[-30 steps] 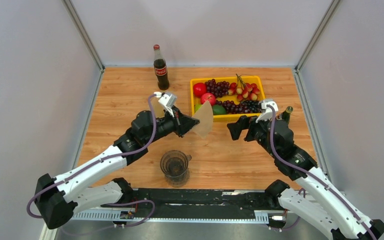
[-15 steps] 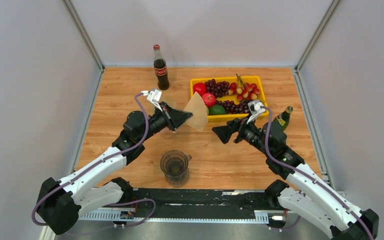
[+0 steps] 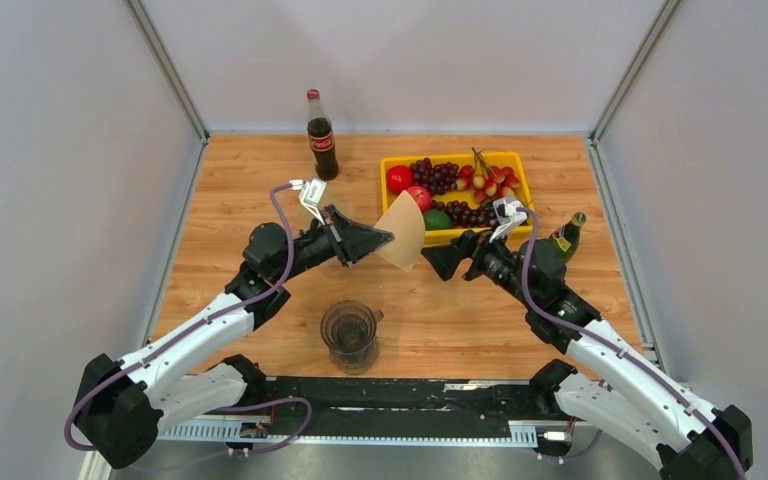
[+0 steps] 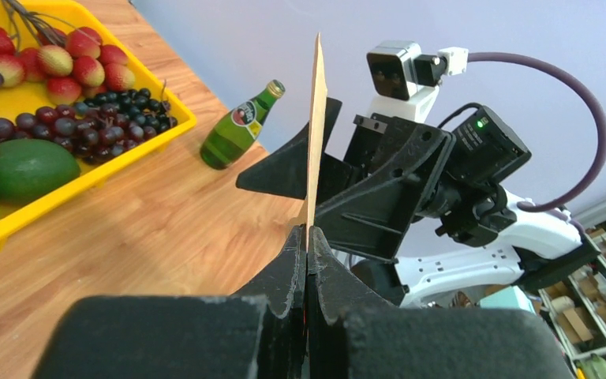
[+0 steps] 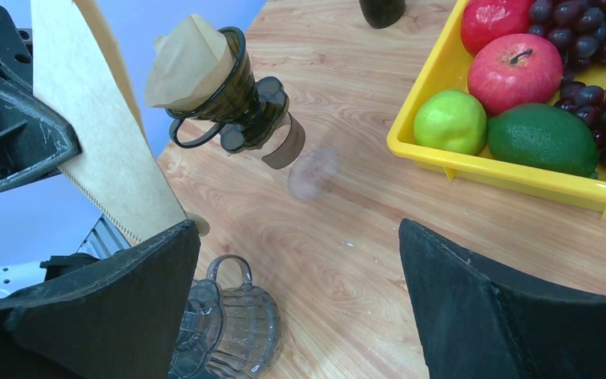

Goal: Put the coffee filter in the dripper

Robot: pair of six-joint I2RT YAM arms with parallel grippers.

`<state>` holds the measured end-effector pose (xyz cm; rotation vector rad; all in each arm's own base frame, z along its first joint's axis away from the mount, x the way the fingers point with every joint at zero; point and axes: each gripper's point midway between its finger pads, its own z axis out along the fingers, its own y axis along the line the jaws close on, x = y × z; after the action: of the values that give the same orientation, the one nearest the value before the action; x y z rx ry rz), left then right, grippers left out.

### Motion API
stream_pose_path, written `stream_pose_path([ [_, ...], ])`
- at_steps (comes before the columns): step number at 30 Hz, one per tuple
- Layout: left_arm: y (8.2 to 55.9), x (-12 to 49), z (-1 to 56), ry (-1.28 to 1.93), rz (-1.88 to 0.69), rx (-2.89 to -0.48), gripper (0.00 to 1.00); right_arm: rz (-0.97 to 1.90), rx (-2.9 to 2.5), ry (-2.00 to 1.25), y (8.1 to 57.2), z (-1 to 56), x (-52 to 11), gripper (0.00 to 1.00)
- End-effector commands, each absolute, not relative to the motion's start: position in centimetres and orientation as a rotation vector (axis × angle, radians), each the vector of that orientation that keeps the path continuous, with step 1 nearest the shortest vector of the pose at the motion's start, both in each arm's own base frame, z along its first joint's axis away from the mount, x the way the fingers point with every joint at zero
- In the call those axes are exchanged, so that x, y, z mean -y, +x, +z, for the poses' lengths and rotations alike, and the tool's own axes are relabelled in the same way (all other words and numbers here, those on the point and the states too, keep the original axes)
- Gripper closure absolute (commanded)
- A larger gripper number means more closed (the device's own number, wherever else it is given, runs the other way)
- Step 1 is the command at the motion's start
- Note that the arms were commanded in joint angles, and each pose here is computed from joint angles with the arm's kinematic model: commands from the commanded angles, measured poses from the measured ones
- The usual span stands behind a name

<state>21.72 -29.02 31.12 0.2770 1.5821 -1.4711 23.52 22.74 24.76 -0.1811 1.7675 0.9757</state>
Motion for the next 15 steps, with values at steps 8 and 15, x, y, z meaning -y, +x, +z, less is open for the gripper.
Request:
stream_pose_path([
  [8,20.2,29.0,33.8,0.344,-1.539,-1.489,1.0,0.967,-1.674,-0.179,23.7,27.0,-22.3,0.01],
  [15,20.0,29.0,34.1,0.349,-1.549,-1.484,1.0,0.973,-1.677,-0.248,22.9,26.7,-22.5,0.01],
])
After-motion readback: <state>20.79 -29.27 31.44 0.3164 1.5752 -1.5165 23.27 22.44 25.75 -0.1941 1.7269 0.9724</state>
